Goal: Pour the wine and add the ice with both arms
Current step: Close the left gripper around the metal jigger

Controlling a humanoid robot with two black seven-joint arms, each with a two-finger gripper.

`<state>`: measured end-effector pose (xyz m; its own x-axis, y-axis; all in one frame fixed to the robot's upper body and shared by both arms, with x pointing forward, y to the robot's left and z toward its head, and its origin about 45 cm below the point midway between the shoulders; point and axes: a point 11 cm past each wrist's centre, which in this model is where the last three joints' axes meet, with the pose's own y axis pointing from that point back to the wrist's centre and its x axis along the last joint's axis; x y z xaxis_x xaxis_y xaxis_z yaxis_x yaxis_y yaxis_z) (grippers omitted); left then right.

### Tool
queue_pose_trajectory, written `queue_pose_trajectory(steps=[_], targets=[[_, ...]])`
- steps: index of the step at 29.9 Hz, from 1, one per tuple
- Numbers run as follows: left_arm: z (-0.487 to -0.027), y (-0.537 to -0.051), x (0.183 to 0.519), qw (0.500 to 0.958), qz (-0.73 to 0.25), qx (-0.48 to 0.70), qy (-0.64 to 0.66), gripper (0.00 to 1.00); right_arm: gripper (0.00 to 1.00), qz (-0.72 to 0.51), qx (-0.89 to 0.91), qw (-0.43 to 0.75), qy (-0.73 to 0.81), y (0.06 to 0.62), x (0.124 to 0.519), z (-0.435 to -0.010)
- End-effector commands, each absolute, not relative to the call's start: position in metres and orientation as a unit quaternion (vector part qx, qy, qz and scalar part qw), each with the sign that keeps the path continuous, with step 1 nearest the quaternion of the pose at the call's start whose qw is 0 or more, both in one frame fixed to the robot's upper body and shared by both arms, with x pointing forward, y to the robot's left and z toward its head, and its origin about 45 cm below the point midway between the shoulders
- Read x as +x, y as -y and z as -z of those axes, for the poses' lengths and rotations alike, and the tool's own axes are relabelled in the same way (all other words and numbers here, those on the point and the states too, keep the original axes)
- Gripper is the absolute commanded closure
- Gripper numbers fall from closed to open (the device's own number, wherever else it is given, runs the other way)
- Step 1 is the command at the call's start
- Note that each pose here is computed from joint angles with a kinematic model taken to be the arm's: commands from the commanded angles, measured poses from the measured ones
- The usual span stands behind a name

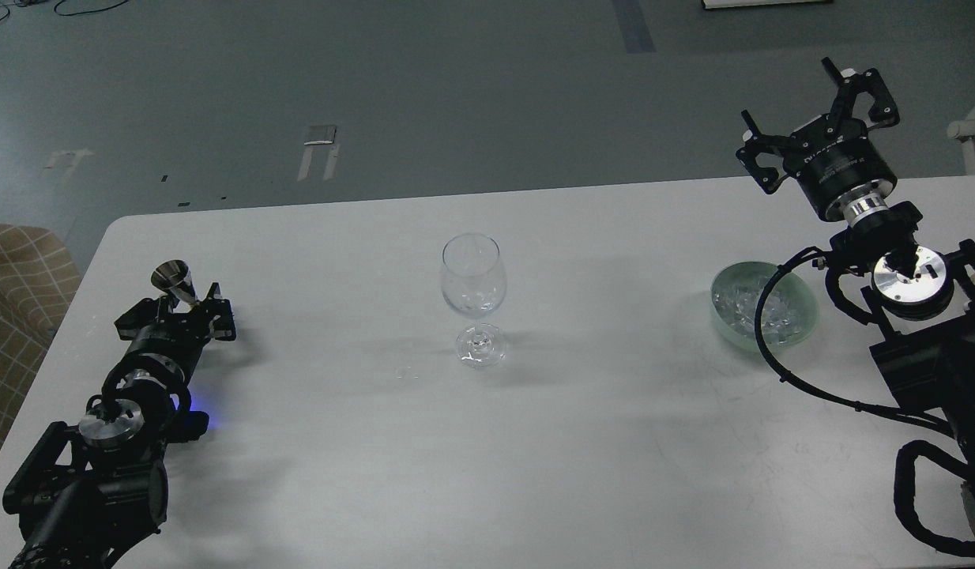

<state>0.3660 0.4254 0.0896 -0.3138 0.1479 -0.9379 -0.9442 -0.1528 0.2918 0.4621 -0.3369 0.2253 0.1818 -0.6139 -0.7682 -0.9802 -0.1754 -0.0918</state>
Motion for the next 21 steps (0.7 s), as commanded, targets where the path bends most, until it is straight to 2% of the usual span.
queue_pose_trajectory(steps=[1,9,21], targets=[[-0.0904,-0.4251,0.3656,0.43,-0.64,-0.407,-0.49,0.63,0.0,-0.301,-0.705,0.304,-0.566,0.3378,0.4612,-0.2234],[-0.0947,-0.4237,0.3674,0.445,-0.629,-0.412,-0.487,0.78,0.0,-0.297,-0.705,0.302,-0.569,0.3419,0.4614,-0.2256],[-0.0965,-0.4253,0.3666,0.448,-0.625,-0.421,-0.481,0.79,0.0,-0.297,-0.704,0.301,-0.571,0.3446,0.4601,-0.2242]])
